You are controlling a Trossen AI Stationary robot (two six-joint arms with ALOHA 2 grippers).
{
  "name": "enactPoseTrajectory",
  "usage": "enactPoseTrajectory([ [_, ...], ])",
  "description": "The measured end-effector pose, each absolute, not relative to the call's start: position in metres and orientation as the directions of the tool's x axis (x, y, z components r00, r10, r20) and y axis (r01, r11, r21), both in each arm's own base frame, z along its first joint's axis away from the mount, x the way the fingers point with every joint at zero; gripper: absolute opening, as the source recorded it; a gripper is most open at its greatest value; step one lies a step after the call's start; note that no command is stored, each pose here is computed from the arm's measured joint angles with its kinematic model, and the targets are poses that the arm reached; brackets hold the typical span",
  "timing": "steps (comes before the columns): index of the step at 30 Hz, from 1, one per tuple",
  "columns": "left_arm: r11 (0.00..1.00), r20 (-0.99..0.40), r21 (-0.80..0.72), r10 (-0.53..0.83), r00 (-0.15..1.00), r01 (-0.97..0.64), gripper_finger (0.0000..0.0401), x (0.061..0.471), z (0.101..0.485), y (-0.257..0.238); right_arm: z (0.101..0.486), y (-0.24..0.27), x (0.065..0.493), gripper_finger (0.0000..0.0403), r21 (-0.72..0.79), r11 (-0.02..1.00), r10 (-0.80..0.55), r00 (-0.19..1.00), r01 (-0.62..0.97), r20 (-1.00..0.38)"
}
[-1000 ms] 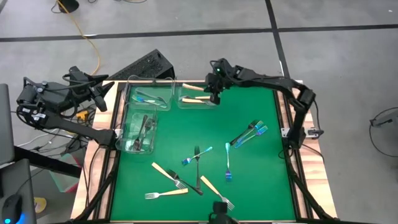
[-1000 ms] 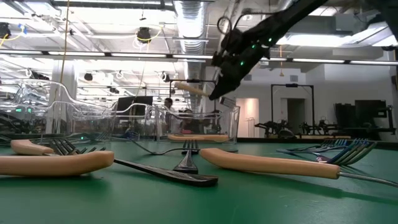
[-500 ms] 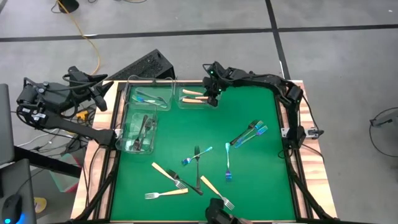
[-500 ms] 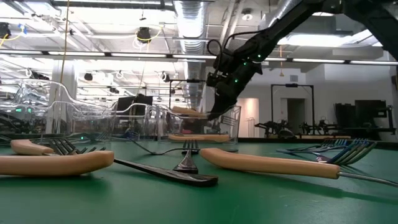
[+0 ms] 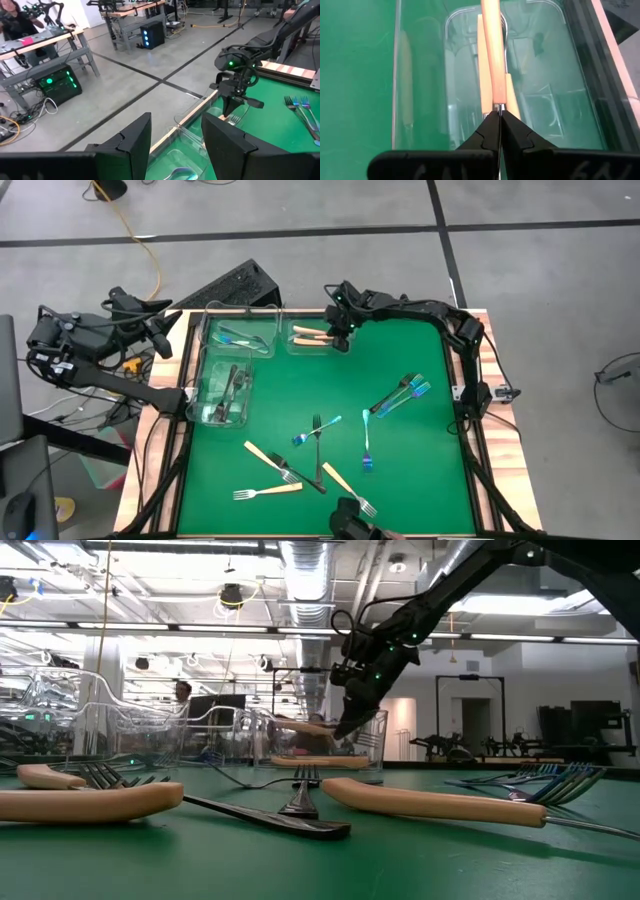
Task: Sort silverware by color (type)
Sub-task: Put the yellow fork into the top right transparent bin, then put the black fork into the middle left transparent bin
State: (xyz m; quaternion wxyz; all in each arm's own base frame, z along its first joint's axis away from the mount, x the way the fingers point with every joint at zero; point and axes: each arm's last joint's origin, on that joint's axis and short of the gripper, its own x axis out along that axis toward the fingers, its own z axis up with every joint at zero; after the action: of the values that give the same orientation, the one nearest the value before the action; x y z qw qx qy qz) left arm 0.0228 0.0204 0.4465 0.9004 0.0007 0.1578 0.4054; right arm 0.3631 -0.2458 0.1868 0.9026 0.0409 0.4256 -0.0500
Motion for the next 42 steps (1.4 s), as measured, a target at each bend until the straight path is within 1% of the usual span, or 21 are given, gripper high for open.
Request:
enactPoseTrajectory([
  [3,0.67,-0.287,0.127,0.73,0.62,-0.731,0.016,0.022,0.446,0.02,0.187,-0.246,0.364,0.0032,0.024,0.992,-0.063,0.635,0.127,-0.77],
  [6,0.669,-0.29,0.125,0.731,0.618,-0.732,0.016,0.022,0.446,0.021,0.187,-0.246,0.363,0.0051,0.024,0.992,-0.063,0.633,0.128,-0.771],
  [14,0.668,-0.29,0.121,0.731,0.618,-0.734,0.016,0.022,0.446,0.021,0.192,-0.246,0.363,0.0131,0.021,0.991,-0.067,0.63,0.132,-0.773],
  [16,0.669,-0.29,0.12,0.73,0.618,-0.734,0.016,0.022,0.446,0.02,0.207,-0.246,0.364,0.0147,0.016,0.991,-0.071,0.637,0.131,-0.767],
  [20,0.675,-0.288,0.081,0.72,0.631,-0.733,0.016,0.023,0.447,0.02,0.259,-0.246,0.363,0.0168,-0.014,0.994,-0.079,0.65,0.105,-0.756],
  [22,0.715,-0.289,0.035,0.676,0.678,-0.698,0.016,0.026,0.449,0.019,0.286,-0.241,0.361,0.0173,-0.025,0.997,-0.066,0.635,0.073,-0.77],
  [26,0.818,-0.292,-0.016,0.546,0.785,-0.575,0.016,0.039,0.455,0.013,0.346,-0.225,0.351,0.0175,-0.052,0.998,-0.054,0.635,0.021,-0.771],
  [30,0.885,-0.339,-0.007,0.435,0.834,-0.465,0.016,0.065,0.455,0.007,0.392,-0.201,0.335,0.0171,-0.059,0.998,-0.038,0.64,-0.011,-0.768],
  [34,0.938,-0.464,0.049,0.326,0.824,-0.343,0.016,0.109,0.446,-0.003,0.419,-0.173,0.318,0.0169,-0.037,0.999,-0.008,0.628,-0.034,-0.778],
  [36,0.959,-0.538,0.049,0.26,0.802,-0.278,0.016,0.134,0.438,-0.009,0.43,-0.158,0.306,0.0168,-0.021,0.999,0.005,0.622,-0.035,-0.783],
  [39,0.987,-0.655,0.024,0.134,0.744,-0.156,0.016,0.172,0.421,-0.019,0.441,-0.137,0.288,0.0168,0.009,1.0,0.015,0.581,-0.014,-0.814],
  [42,1.0,-0.749,-0.002,0.007,0.662,-0.013,0.016,0.206,0.401,-0.031,0.451,-0.116,0.272,0.0168,0.054,0.999,0.043,0.555,0.004,-0.831],
])
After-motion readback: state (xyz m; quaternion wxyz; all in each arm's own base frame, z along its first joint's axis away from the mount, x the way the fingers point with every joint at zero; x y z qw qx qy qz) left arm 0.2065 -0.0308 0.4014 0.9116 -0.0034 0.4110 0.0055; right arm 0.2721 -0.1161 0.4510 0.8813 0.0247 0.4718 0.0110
